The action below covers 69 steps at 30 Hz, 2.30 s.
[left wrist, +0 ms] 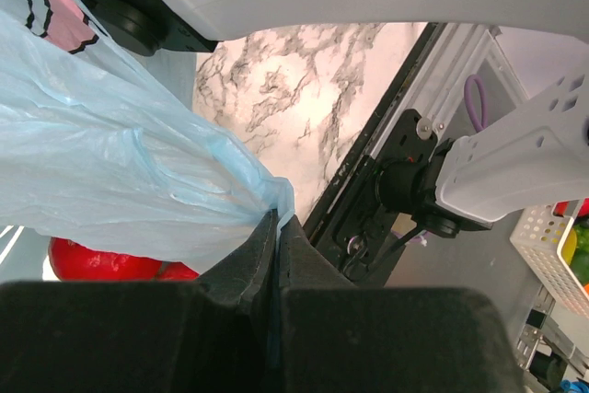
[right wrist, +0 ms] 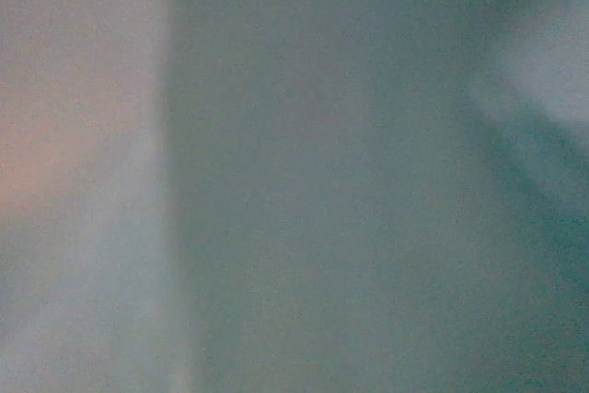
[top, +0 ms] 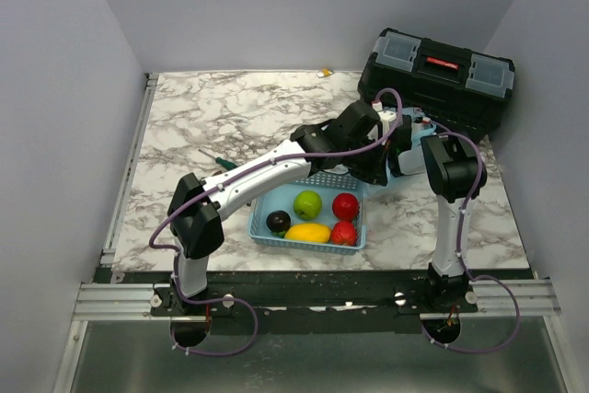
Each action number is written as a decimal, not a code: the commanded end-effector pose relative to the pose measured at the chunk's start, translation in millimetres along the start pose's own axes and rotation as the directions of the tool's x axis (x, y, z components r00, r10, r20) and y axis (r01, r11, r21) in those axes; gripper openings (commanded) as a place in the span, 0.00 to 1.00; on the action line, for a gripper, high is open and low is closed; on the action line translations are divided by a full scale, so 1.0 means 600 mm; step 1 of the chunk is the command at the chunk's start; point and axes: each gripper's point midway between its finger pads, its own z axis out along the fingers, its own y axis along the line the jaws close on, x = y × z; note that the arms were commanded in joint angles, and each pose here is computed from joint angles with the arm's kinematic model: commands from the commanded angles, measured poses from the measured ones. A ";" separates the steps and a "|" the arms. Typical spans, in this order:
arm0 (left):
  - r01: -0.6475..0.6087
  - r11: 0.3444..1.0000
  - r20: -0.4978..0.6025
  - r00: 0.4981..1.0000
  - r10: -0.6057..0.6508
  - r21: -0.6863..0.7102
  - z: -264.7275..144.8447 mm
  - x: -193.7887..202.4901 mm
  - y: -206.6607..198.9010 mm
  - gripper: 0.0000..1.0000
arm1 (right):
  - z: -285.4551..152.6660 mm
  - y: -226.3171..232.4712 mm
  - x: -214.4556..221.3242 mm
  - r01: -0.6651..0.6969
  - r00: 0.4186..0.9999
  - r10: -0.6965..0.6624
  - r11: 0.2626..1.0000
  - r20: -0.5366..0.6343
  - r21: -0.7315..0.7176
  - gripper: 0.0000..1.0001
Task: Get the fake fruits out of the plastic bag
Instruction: Take out the fake fruit from the plastic bag, then place the fake fruit in the bin.
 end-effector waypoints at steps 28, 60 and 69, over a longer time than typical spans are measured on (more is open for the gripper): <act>0.167 0.973 0.143 0.979 -0.144 -0.159 -0.060 -0.016 0.131 0.00 | -0.230 -0.033 0.014 0.246 0.951 -0.247 0.969 -0.186 -0.026 0.01; 0.229 0.967 0.163 0.964 -0.210 -0.110 -0.038 -0.088 0.132 0.00 | -0.411 0.050 0.024 0.694 0.561 -0.762 0.646 -0.323 -0.318 0.01; 0.249 0.956 0.131 0.964 -0.230 -0.153 0.011 -0.082 0.168 0.00 | -0.459 0.157 0.013 0.660 0.584 -0.793 0.588 -0.174 -0.467 0.01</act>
